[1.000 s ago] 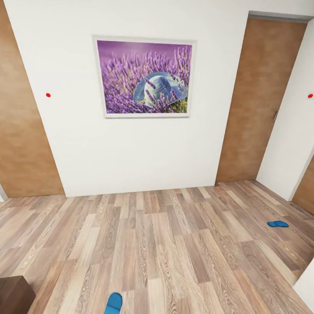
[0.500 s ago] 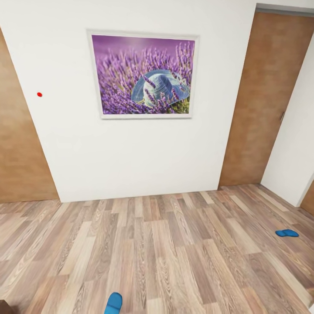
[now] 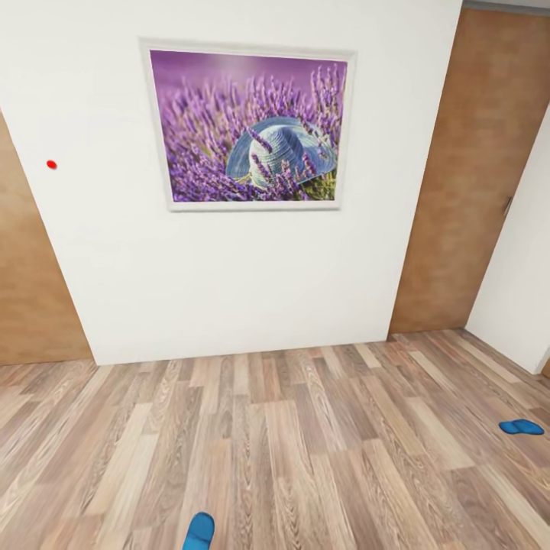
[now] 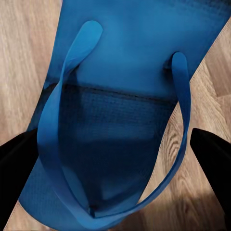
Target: In the bedroom, move the book from the bed onto either nightstand, and place the two sandals side by side next to the bed.
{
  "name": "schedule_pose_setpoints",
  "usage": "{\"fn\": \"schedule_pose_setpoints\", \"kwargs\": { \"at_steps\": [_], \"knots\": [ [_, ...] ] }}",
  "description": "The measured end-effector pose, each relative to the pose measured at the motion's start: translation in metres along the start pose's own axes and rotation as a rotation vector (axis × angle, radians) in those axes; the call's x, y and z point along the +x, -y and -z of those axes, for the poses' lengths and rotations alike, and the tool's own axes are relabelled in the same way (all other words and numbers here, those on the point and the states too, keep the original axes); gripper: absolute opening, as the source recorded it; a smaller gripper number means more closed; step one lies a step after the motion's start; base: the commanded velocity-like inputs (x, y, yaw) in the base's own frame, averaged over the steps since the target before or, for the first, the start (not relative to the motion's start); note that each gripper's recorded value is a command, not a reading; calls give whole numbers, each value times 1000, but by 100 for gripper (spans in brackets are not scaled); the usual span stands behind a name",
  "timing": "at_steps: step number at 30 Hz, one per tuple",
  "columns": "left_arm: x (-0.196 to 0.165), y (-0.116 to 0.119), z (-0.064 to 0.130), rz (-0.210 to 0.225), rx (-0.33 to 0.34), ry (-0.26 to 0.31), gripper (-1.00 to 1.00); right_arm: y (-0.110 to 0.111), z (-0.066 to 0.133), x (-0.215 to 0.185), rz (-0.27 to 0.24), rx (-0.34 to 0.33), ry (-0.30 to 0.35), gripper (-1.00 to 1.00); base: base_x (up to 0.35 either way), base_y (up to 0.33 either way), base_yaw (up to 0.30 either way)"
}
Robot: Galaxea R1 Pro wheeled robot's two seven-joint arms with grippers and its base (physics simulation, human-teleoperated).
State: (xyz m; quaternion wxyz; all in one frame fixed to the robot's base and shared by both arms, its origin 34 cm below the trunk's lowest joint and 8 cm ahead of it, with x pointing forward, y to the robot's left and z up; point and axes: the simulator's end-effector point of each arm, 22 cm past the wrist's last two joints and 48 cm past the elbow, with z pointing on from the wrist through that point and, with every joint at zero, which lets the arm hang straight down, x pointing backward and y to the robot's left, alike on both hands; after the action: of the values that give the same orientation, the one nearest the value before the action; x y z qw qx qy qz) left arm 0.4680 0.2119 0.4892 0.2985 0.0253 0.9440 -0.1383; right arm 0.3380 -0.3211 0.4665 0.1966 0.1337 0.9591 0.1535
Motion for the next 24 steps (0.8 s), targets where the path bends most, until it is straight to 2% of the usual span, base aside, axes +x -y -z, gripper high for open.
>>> {"fn": "schedule_pose_setpoints", "kwargs": {
  "at_steps": [24],
  "knots": [
    [-1, 0, 0, 0, 0, 1, -100, -1, 0, -4, 6, -4, 7, 100, 332, 0, 0]
  ]
}}
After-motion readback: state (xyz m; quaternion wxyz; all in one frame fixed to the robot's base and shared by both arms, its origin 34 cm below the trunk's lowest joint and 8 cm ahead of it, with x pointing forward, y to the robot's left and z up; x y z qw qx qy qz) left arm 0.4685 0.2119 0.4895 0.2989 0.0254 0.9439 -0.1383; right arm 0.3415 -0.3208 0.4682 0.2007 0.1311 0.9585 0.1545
